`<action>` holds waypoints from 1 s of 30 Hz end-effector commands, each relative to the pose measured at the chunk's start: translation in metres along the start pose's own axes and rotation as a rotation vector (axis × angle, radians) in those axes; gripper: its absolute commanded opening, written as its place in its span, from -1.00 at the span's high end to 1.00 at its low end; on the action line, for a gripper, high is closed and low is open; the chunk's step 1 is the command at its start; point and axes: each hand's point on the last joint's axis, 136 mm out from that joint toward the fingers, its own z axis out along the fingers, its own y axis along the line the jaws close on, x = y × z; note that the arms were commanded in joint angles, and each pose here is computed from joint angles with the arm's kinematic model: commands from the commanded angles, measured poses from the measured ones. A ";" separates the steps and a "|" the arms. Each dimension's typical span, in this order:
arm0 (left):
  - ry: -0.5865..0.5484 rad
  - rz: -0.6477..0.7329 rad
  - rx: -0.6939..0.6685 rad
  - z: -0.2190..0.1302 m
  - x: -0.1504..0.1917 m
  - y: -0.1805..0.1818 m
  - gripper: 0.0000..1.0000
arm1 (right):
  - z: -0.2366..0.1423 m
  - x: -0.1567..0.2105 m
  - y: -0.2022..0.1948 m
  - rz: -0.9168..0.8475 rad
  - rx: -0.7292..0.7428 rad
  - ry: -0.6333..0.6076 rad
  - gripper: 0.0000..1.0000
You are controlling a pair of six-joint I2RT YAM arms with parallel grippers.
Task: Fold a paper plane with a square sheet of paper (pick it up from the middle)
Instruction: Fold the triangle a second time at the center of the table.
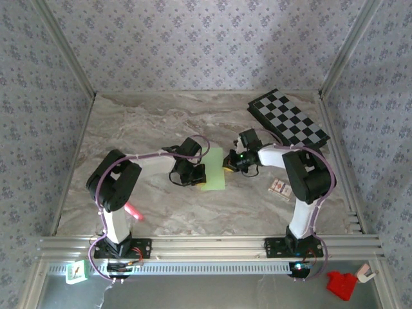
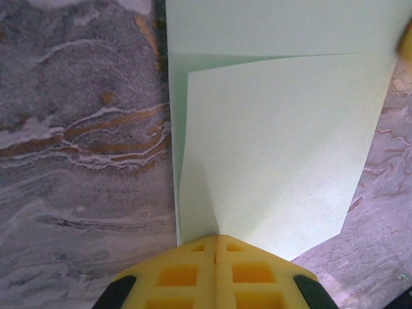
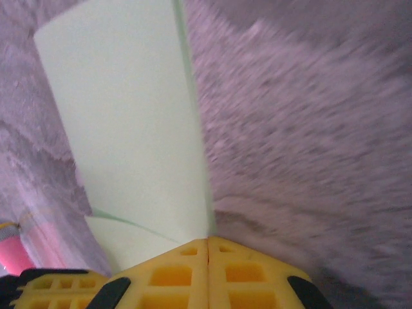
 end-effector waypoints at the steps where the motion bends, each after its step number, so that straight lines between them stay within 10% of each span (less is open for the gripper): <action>1: 0.115 -0.089 -0.255 0.014 0.033 0.067 1.00 | -0.019 -0.023 -0.026 0.014 0.132 -0.095 0.86; 16: 0.089 -0.069 -0.170 0.006 0.018 0.037 1.00 | 0.005 0.026 0.041 -0.023 -0.043 0.014 0.86; 30: -0.026 0.060 0.061 -0.021 -0.021 -0.039 0.95 | 0.026 0.046 -0.018 0.038 0.158 0.089 0.87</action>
